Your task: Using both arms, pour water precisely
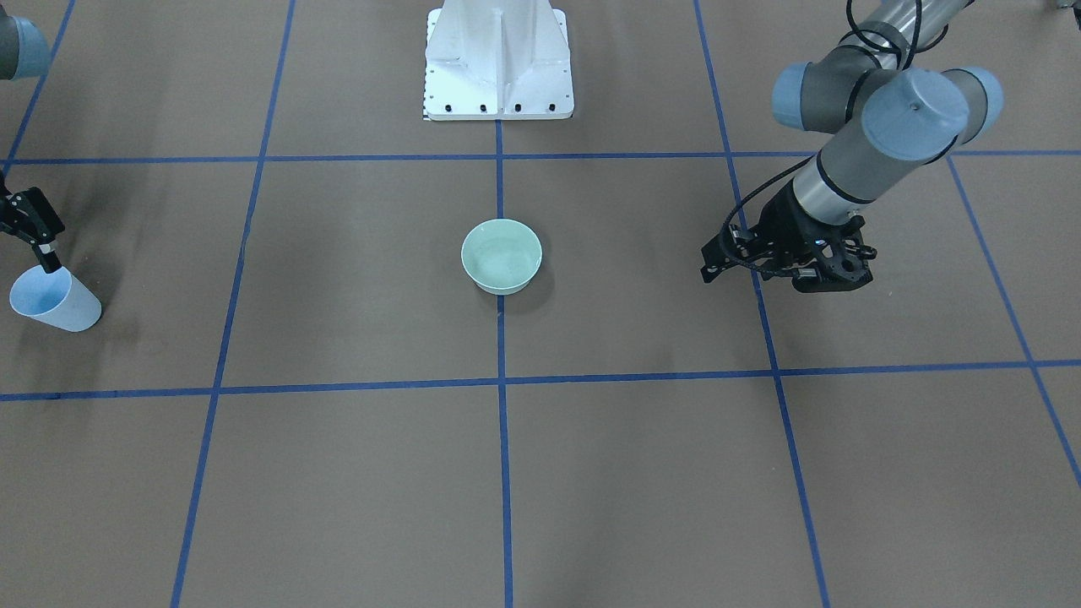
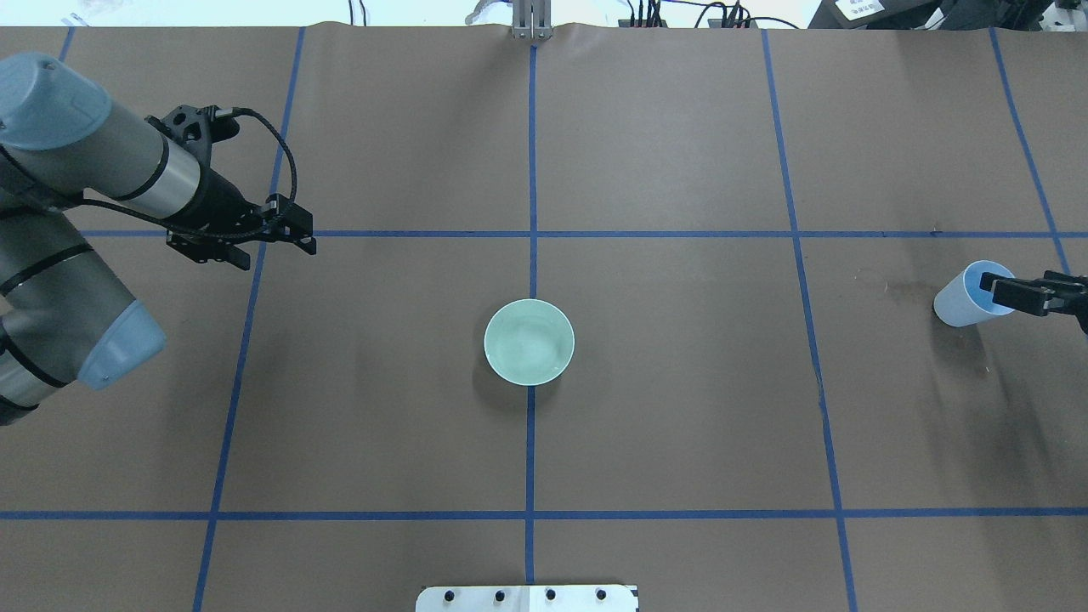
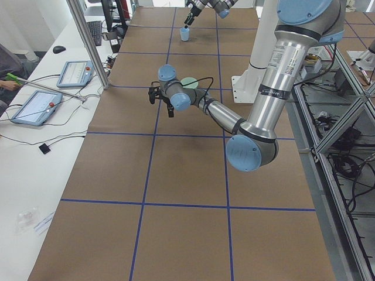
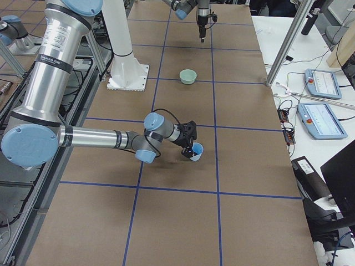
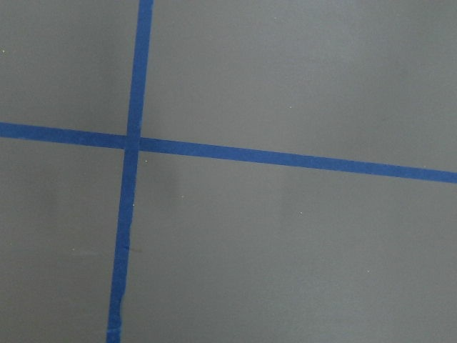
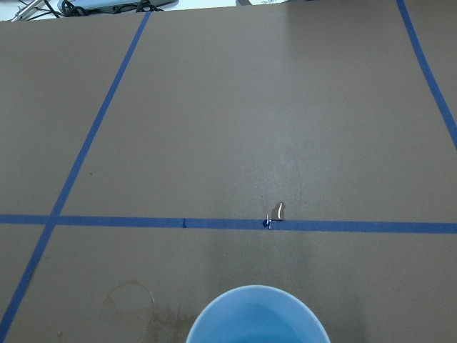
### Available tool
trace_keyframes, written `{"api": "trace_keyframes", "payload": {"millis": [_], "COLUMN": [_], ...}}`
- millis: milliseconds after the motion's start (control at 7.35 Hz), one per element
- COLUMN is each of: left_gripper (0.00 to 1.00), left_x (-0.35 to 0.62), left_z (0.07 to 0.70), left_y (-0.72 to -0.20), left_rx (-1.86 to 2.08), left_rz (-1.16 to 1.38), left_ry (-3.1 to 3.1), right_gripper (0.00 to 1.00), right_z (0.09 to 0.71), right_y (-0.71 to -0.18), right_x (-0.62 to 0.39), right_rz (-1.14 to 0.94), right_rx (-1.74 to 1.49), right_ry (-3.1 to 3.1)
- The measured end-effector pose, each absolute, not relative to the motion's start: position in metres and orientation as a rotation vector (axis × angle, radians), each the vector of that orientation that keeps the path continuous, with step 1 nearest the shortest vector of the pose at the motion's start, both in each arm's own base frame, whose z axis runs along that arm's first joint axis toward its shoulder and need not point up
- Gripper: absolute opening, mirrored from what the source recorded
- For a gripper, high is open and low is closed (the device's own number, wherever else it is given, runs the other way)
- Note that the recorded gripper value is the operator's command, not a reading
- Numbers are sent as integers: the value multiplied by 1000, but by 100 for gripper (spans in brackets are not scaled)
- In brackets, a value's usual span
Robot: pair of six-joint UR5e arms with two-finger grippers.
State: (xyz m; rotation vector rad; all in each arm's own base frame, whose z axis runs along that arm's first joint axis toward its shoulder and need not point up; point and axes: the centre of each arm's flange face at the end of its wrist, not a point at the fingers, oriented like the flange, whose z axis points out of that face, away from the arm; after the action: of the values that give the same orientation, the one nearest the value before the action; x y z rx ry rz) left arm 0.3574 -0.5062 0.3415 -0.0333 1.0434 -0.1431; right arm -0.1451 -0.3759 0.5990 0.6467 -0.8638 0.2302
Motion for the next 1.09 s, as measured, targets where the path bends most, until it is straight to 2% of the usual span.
{"api": "trace_keyframes", "payload": {"millis": [272, 680, 1088], "left_gripper": [100, 99, 80], "left_x": [416, 519, 579], "left_z": [310, 241, 217], "left_y": [-478, -420, -405], "left_rx": [-54, -66, -50], "left_rz": [-160, -150, -138], "left_ry": [1044, 1021, 984], "right_gripper": [99, 99, 99], "right_z": [597, 572, 565], "right_y": [-399, -463, -486], "right_x": [-105, -55, -52], "right_rz": [167, -28, -129], "right_rx": [617, 526, 437], "right_ry": [-833, -782, -777]}}
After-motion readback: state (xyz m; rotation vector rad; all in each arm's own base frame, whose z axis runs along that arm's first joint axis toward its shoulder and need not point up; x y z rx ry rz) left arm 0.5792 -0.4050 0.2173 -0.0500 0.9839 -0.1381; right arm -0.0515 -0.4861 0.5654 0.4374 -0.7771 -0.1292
